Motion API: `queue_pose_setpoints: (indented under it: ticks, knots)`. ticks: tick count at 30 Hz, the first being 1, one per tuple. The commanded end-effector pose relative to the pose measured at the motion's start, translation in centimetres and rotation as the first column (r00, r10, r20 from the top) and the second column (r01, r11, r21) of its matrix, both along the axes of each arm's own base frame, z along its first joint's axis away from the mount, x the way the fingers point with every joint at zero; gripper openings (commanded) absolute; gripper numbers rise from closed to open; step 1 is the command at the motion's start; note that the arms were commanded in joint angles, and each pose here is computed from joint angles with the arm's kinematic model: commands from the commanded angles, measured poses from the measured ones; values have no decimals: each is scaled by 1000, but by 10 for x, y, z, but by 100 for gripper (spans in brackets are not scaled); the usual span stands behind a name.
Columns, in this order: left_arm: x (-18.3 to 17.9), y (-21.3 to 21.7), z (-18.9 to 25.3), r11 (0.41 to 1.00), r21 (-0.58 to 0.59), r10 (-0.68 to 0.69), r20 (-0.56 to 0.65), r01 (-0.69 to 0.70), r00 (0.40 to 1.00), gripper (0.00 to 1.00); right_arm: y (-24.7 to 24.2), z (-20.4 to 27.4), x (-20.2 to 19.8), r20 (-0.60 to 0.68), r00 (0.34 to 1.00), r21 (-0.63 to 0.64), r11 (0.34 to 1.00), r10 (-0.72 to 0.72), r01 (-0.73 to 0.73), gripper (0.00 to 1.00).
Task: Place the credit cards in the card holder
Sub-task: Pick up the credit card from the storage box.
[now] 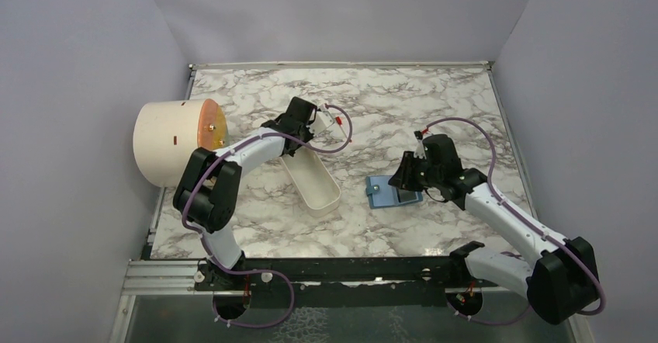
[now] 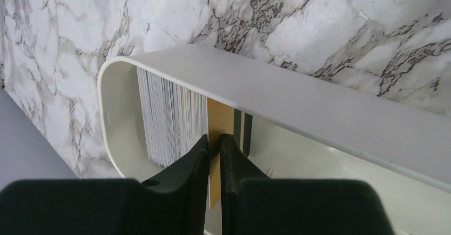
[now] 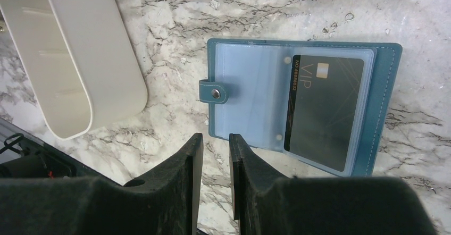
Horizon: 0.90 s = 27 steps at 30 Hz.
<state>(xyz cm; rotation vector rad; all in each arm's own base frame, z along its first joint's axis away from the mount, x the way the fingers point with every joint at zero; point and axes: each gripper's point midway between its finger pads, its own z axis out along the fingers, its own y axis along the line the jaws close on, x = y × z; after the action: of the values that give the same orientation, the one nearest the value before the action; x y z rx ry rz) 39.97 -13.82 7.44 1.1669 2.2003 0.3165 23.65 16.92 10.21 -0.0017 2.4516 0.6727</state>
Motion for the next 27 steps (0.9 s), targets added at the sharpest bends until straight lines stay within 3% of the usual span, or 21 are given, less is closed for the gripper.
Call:
queue_pose_setpoints:
  ticks: [1,4,19,22,27]
  knots:
    - [-2,-2,18,999,-16,28,17,-27,999,9,3,7,-1,20,1000,19,1000,13,-13,26]
    - [-7,-6,17,998,-45,40,-8,-40,999,0,5,8,-2,22,1000,27,999,18,-19,26]
    - [-20,-28,70,959,-270,91,2,-87,996,0,12,13,-5,27,999,70,996,47,-49,26]
    - [-24,-41,80,922,-372,107,-21,-107,994,0,19,20,-6,43,996,109,991,74,-78,26]
    - [-37,-77,92,792,-586,114,-130,-169,985,0,33,34,-9,77,991,196,973,112,-125,26]
